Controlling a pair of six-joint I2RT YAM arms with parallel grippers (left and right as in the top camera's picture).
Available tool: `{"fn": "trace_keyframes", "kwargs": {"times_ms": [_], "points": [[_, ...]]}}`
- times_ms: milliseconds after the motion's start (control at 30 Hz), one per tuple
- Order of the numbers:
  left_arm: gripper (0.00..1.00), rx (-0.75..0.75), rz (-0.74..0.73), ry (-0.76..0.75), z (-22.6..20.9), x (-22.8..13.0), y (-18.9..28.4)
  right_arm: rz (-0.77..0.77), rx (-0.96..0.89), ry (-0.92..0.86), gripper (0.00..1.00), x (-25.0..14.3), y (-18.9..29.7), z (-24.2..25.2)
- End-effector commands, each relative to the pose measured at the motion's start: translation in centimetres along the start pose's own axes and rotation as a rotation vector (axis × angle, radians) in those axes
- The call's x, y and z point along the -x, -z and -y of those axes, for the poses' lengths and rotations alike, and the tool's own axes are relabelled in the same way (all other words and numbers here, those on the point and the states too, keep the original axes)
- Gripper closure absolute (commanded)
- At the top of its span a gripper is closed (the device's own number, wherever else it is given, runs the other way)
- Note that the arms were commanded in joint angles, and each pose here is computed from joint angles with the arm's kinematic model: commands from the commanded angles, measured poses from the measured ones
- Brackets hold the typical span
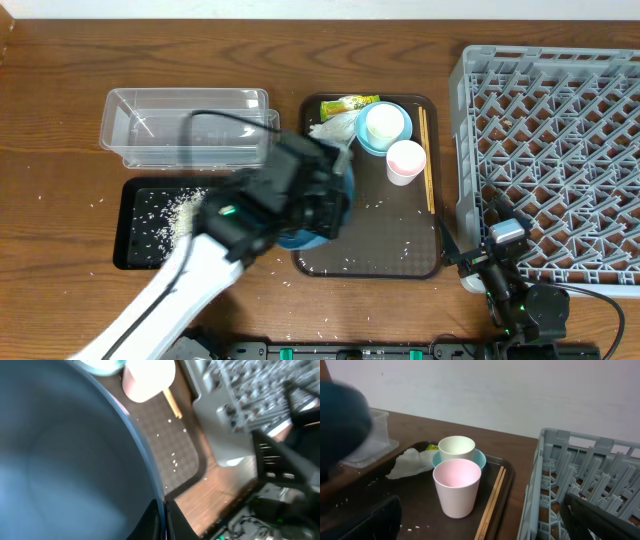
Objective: Sort waste into correct bins and load items into the dishwasher rack
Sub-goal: 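Carry the blue plate back and lower it onto the brown tray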
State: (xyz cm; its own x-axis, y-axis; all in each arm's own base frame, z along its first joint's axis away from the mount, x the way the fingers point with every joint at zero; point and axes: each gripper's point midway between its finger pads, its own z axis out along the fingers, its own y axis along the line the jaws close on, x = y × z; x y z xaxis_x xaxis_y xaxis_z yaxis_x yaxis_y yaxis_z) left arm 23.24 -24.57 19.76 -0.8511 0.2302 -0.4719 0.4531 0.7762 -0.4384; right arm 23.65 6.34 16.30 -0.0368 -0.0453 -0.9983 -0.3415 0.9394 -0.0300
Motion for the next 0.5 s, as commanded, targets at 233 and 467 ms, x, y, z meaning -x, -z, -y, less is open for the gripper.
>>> {"fn": "trace_keyframes", "kwargs": {"times_ms": [233,467], "points": [[0.94,0.043,-0.1,-0.071,1.4,-1.1,-6.4,0.0,0.023,-0.001,0.01,0.0,0.0,-0.6],[0.94,0.027,-0.084,-0.1,2.2,-0.8,-8.1,0.0,0.023,-0.001,0.01,0.0,0.0,-0.6]]}}
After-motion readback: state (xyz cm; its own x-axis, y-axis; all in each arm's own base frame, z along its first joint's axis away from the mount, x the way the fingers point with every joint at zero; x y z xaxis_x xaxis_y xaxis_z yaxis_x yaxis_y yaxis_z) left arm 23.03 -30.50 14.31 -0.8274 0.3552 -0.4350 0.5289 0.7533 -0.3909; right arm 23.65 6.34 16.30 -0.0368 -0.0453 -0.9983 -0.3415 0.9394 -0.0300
